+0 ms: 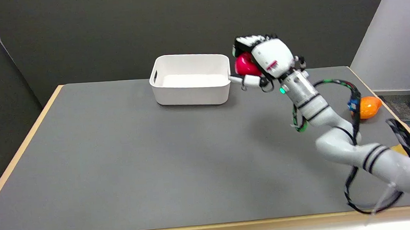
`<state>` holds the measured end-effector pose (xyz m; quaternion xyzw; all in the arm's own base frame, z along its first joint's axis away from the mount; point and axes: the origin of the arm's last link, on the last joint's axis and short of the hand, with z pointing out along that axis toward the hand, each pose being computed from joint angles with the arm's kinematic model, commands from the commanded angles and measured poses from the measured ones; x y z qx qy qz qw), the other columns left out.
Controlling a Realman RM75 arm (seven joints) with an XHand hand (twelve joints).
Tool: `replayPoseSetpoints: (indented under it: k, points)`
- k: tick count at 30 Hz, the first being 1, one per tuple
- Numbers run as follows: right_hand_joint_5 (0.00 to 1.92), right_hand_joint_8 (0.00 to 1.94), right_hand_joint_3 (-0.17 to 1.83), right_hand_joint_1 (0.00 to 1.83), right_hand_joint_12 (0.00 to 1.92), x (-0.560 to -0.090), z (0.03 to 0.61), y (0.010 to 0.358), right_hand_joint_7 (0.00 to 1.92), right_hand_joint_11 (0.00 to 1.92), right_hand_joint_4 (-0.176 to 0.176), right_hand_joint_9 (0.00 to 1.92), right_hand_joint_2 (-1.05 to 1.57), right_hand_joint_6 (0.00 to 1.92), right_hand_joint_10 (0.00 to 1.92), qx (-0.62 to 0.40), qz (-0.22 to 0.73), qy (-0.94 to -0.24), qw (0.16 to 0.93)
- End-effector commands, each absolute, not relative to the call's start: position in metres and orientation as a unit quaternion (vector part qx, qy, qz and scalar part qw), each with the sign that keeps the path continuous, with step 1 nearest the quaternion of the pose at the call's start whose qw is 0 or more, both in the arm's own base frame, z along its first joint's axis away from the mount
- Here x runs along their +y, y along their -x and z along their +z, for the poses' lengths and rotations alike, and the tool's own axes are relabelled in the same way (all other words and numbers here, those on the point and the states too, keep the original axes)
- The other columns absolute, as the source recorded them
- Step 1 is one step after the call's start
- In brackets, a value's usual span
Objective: Place the red apple into the white box.
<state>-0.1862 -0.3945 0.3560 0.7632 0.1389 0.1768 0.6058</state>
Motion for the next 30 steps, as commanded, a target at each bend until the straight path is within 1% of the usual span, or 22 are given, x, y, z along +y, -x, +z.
replayPoseSetpoints:
  k: [1, 2, 4, 5, 6, 7, 8, 9, 13, 16, 24, 30]
  points:
    - [0.62, 1.26, 0.29, 1.34, 1.59, -0.501, 0.297, 0.155, 0.84, 0.71, -0.134, 0.81, 1.08, 1.56, 1.40, 0.134, 0.116, -0.775, 0.606]
    - [0.62, 1.26, 0.29, 1.34, 1.59, -0.506, 0.296, 0.159, 0.84, 0.71, -0.134, 0.81, 1.08, 1.56, 1.40, 0.127, 0.110, -0.773, 0.612]
    - [0.63, 1.28, 0.35, 1.17, 1.61, -0.519, 0.290, 0.167, 0.85, 0.69, -0.044, 0.81, 1.09, 1.58, 1.32, 0.107, 0.094, -0.769, 0.623]
    - [0.63, 1.29, 0.37, 1.16, 1.61, -0.523, 0.289, 0.169, 0.85, 0.69, -0.040, 0.80, 1.08, 1.59, 1.33, 0.101, 0.089, -0.767, 0.627]
    - [0.63, 1.30, 0.39, 1.16, 1.61, -0.527, 0.289, 0.172, 0.85, 0.70, -0.041, 0.80, 1.07, 1.59, 1.33, 0.095, 0.082, -0.764, 0.633]
    - [0.62, 1.29, 0.37, 1.21, 1.61, -0.531, 0.290, 0.174, 0.85, 0.70, -0.067, 0.80, 1.07, 1.59, 1.35, 0.087, 0.074, -0.760, 0.639]
    - [0.62, 1.27, 0.32, 1.30, 1.60, -0.534, 0.290, 0.174, 0.84, 0.69, -0.118, 0.80, 1.07, 1.57, 1.38, 0.083, 0.071, -0.758, 0.643]
    - [0.62, 1.26, 0.29, 1.34, 1.59, -0.537, 0.290, 0.175, 0.84, 0.68, -0.138, 0.80, 1.08, 1.56, 1.40, 0.080, 0.066, -0.755, 0.647]
    - [0.60, 1.28, 0.25, 1.34, 1.57, -0.543, 0.293, 0.174, 0.84, 0.68, -0.142, 0.79, 1.10, 1.56, 1.41, 0.070, 0.058, -0.748, 0.658]
    - [0.61, 1.28, 0.26, 1.34, 1.58, -0.545, 0.294, 0.171, 0.83, 0.68, -0.135, 0.79, 1.10, 1.56, 1.42, 0.066, 0.058, -0.745, 0.661]
    - [0.60, 1.29, 0.25, 1.34, 1.59, -0.553, 0.286, 0.161, 0.83, 0.68, -0.137, 0.78, 1.11, 1.56, 1.42, 0.059, 0.053, -0.746, 0.662]
    - [0.60, 1.29, 0.25, 1.34, 1.59, -0.557, 0.284, 0.164, 0.82, 0.68, -0.137, 0.78, 1.11, 1.57, 1.42, 0.051, 0.042, -0.744, 0.665]
